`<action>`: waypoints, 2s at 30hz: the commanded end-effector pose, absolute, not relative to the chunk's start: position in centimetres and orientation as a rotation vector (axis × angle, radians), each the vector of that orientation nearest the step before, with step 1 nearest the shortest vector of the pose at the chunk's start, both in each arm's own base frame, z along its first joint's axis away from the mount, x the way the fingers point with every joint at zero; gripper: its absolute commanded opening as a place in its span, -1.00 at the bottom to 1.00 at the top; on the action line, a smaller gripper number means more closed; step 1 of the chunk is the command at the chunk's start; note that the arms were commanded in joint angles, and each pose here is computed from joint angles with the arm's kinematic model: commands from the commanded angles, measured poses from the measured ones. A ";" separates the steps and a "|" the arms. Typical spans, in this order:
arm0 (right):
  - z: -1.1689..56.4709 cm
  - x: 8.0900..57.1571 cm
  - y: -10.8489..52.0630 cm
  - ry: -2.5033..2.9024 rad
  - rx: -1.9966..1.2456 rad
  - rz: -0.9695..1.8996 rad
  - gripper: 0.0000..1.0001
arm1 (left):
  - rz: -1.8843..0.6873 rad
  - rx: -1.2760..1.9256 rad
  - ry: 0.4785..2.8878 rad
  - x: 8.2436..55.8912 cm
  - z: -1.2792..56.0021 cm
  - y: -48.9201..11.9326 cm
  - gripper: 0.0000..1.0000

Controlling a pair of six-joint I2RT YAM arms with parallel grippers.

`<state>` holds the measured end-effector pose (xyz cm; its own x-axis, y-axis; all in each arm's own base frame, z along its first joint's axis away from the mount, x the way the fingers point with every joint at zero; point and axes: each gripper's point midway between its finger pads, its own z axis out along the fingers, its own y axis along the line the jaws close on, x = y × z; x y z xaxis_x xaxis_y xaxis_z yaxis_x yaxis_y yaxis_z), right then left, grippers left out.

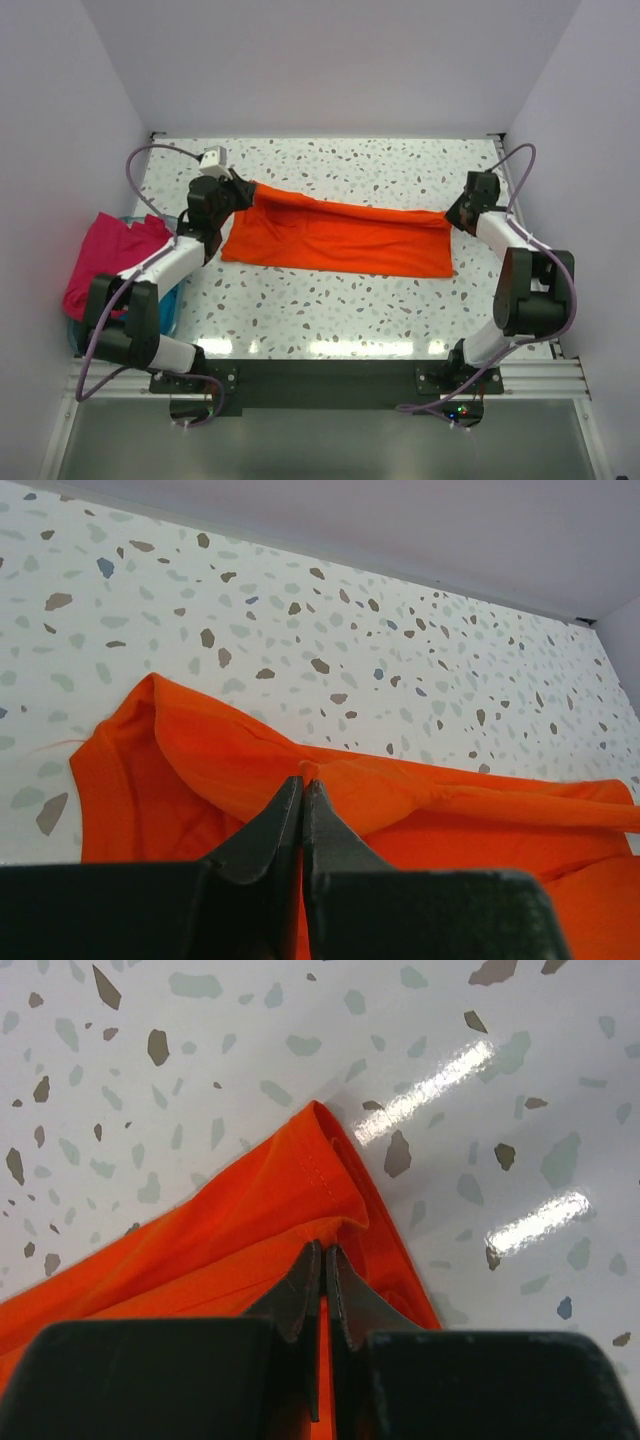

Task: Fold and stack the t-shirts
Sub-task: Fold the tshirt

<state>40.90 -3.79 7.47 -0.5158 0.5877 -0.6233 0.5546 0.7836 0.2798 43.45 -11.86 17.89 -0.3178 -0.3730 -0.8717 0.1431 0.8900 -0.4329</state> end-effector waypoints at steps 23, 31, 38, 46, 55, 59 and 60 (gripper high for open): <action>12.9 39.3 2.1 2.205 0.578 0.183 0.04 | -0.480 -0.526 1.860 37.1 14.6 -8.5 -0.15; 11.3 41.9 6.4 2.298 0.394 0.161 0.02 | -0.323 -0.659 2.109 39.0 9.0 -10.1 -0.25; 9.3 43.0 8.3 2.365 0.294 0.123 0.01 | -0.383 -0.537 2.156 41.1 7.8 -13.3 0.11; 7.7 43.1 8.9 2.402 0.279 0.100 0.01 | -0.403 -0.416 2.207 42.7 7.1 -17.0 0.26; 7.4 42.0 8.4 2.398 0.304 0.078 0.01 | -0.392 -0.187 2.230 45.7 7.3 -20.7 0.27; 7.2 41.6 8.1 2.404 0.311 0.065 0.01 | -0.376 -0.102 2.270 45.9 6.7 -22.3 0.14; 7.3 41.6 8.1 2.401 0.313 0.060 0.01 | -0.375 -0.087 2.277 45.8 6.5 -22.6 0.10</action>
